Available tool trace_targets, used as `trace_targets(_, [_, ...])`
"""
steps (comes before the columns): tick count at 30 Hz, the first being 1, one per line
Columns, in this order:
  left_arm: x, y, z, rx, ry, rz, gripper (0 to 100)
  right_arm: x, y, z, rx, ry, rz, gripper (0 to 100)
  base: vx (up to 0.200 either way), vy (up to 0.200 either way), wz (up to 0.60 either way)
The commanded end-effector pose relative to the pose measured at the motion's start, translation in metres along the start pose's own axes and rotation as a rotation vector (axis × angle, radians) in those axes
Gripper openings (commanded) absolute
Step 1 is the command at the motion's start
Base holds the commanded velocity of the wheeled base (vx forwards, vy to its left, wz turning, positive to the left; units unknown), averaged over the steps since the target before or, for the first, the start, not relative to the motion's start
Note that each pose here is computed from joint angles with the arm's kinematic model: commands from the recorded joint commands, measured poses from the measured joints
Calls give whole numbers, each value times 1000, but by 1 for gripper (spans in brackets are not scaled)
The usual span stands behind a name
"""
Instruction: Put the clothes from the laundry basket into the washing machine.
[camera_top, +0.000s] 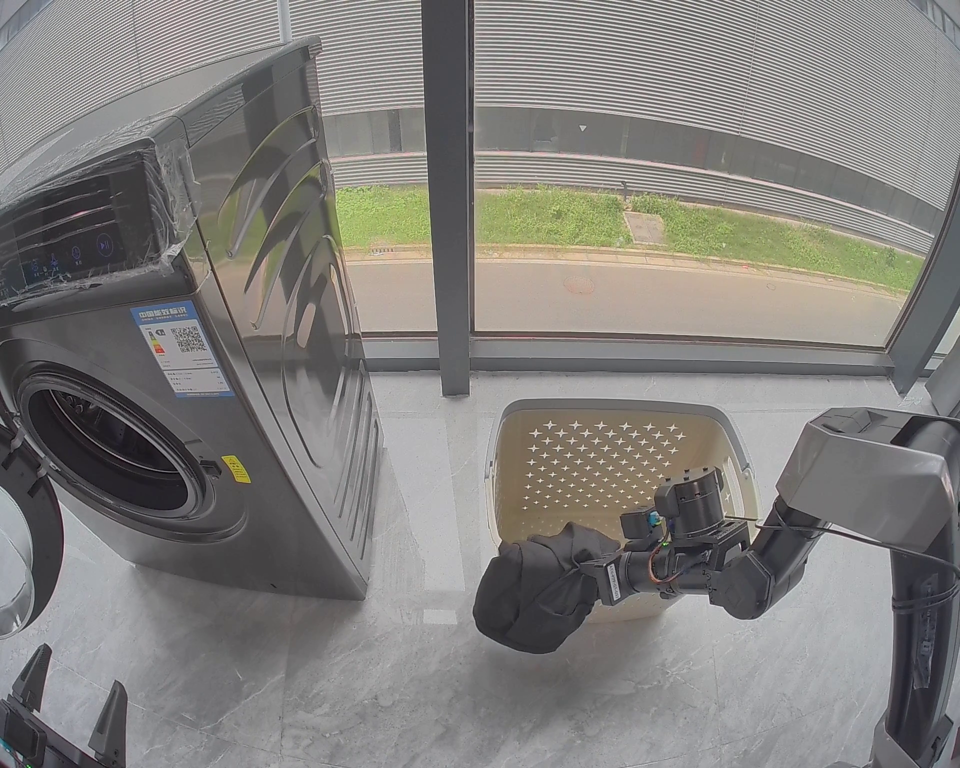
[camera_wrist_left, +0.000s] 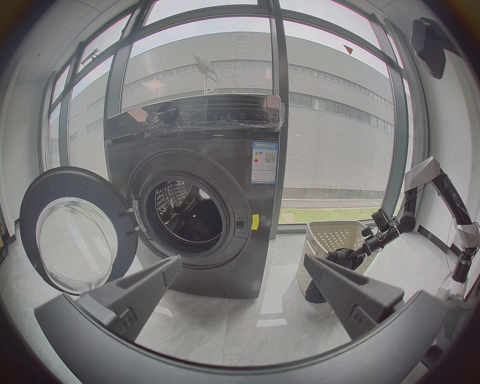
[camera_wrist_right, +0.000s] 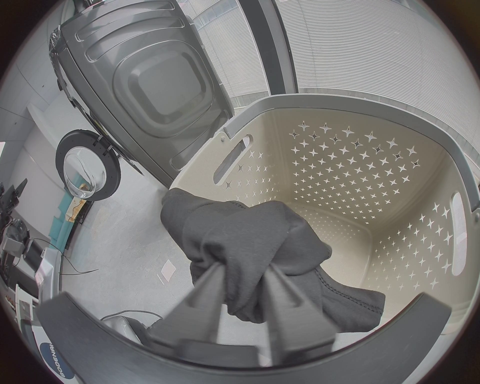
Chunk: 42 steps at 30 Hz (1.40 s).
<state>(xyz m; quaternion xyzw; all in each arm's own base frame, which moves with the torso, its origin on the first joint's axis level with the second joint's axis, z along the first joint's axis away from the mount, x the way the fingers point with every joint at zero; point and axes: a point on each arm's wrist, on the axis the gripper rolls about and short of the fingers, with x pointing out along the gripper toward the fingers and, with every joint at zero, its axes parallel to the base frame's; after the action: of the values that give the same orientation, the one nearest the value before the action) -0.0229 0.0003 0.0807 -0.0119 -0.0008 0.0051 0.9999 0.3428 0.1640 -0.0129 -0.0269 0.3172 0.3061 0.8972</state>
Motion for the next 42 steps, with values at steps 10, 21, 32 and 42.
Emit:
trace_targets(10, [0,0,-5,1,6,1,100,-42,14,27,-20,-88,8,0,0,0,0])
trace_targets(21, [0,0,-5,-1,6,2,100,-139,53,64,17,-414,-21,0,0,0,0])
trace_targets(32, [0,0,-5,18,6,2,100,-226,83,78,-1,-665,21,0,0,0,0])
trace_targets(42, [0,0,-5,18,6,2,100,-229,85,75,-33,-668,-70,0,0,0,0])
